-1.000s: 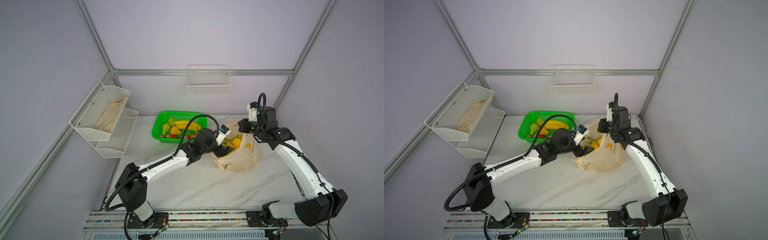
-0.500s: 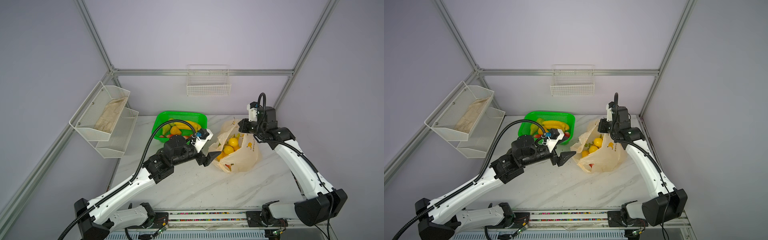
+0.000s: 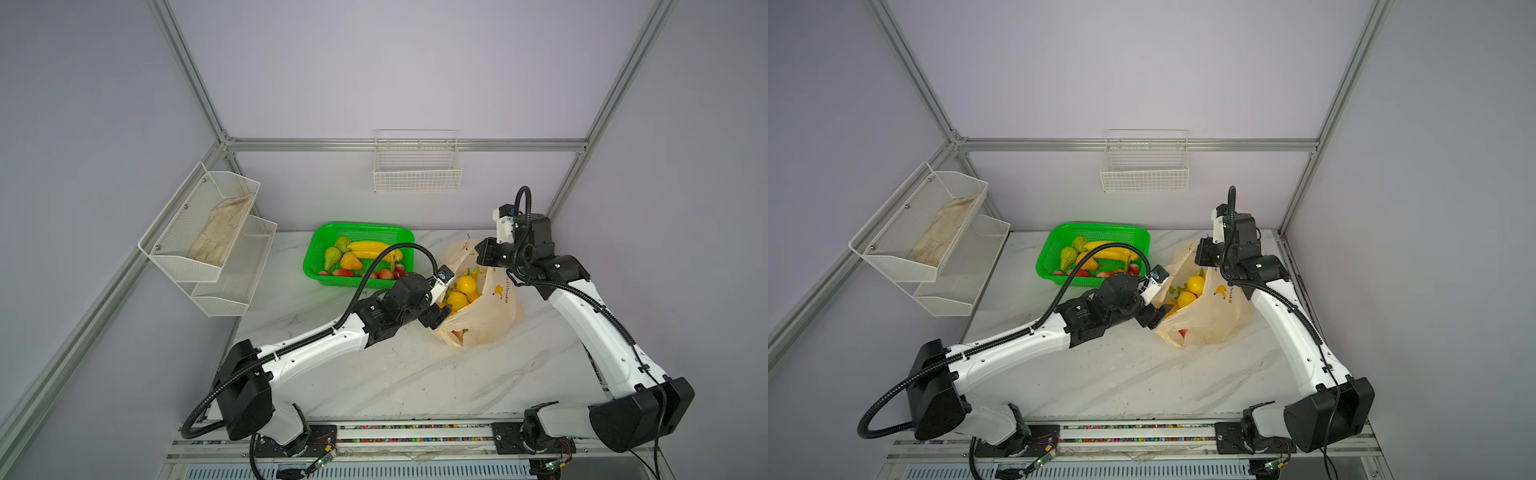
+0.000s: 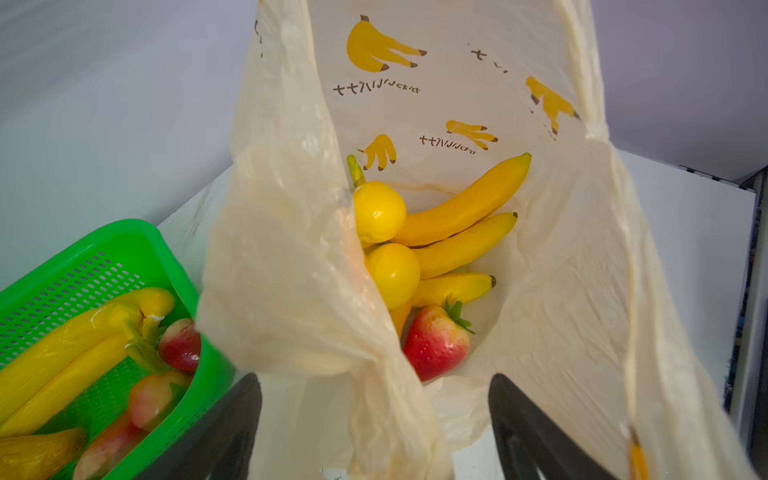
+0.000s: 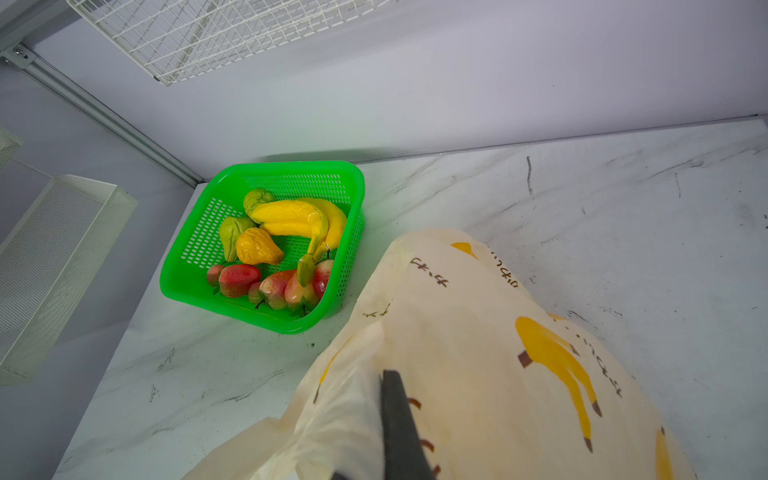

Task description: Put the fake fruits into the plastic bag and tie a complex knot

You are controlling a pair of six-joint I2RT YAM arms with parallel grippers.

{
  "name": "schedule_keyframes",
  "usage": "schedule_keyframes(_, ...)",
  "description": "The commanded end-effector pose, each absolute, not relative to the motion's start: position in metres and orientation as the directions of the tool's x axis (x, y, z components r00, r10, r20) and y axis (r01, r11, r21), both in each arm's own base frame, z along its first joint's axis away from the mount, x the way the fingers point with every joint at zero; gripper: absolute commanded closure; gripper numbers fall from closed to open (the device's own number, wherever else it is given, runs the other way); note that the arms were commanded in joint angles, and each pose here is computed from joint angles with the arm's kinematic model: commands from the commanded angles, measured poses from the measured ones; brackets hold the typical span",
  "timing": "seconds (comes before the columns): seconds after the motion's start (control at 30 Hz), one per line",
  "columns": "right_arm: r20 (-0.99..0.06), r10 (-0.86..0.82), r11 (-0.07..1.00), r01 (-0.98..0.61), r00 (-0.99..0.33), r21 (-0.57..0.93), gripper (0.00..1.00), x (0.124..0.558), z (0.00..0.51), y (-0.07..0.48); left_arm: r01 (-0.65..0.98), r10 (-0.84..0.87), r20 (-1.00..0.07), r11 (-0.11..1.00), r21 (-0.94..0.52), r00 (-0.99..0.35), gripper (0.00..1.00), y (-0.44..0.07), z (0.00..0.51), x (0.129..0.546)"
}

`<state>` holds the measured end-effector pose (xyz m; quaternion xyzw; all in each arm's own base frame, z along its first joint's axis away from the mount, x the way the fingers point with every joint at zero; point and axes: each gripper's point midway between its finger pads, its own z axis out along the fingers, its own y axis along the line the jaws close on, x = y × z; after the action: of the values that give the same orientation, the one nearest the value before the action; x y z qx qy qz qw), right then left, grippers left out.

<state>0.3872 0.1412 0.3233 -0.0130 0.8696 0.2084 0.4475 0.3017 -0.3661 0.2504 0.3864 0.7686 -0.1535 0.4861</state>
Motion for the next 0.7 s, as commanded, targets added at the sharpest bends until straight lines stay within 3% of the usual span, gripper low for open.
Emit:
schedule_keyframes(0.0, -0.792, 0.156, 0.908, -0.229, -0.590, 0.349, 1.00, 0.387, 0.324, 0.143, 0.677, 0.382, -0.911, 0.713, 0.183, -0.156, 0.18, -0.372, 0.303, 0.324)
schedule_keyframes(0.07, -0.791, 0.155, 0.908, -0.231, -0.591, 0.350, 1.00, 0.388, 0.322, 0.144, 0.646, 0.398, -0.902, 0.735, 0.205, -0.166, 0.25, -0.372, 0.296, 0.332)
schedule_keyframes(0.17, -0.792, 0.157, 0.906, -0.233, -0.590, 0.353, 1.00, 0.389, 0.321, 0.145, 0.612, 0.389, -0.904, 0.763, 0.208, -0.178, 0.51, -0.364, 0.294, 0.335)
schedule_keyframes(0.23, -0.791, 0.161, 0.904, -0.233, -0.591, 0.358, 1.00, 0.392, 0.320, 0.147, 0.638, 0.353, -0.919, 0.752, 0.167, -0.175, 0.68, -0.366, 0.298, 0.328)
schedule_keyframes(0.4, -0.790, 0.200, 0.889, -0.231, -0.580, 0.394, 1.00, 0.407, 0.324, 0.153, 0.695, 0.271, -0.927, 0.719, 0.015, -0.260, 1.00, -0.357, 0.319, 0.297)
schedule_keyframes(0.6, -0.776, 0.205, 0.828, -0.317, -0.596, 0.462, 1.00, 0.433, 0.325, 0.196, 0.638, 0.116, -0.939, 0.760, -0.125, -0.323, 1.00, -0.305, 0.367, 0.279)
schedule_keyframes(0.67, -0.785, 0.177, 0.845, -0.318, -0.594, 0.430, 0.89, 0.438, 0.322, 0.200, 0.590, 0.051, -0.922, 0.782, -0.203, -0.385, 1.00, -0.289, 0.371, 0.283)
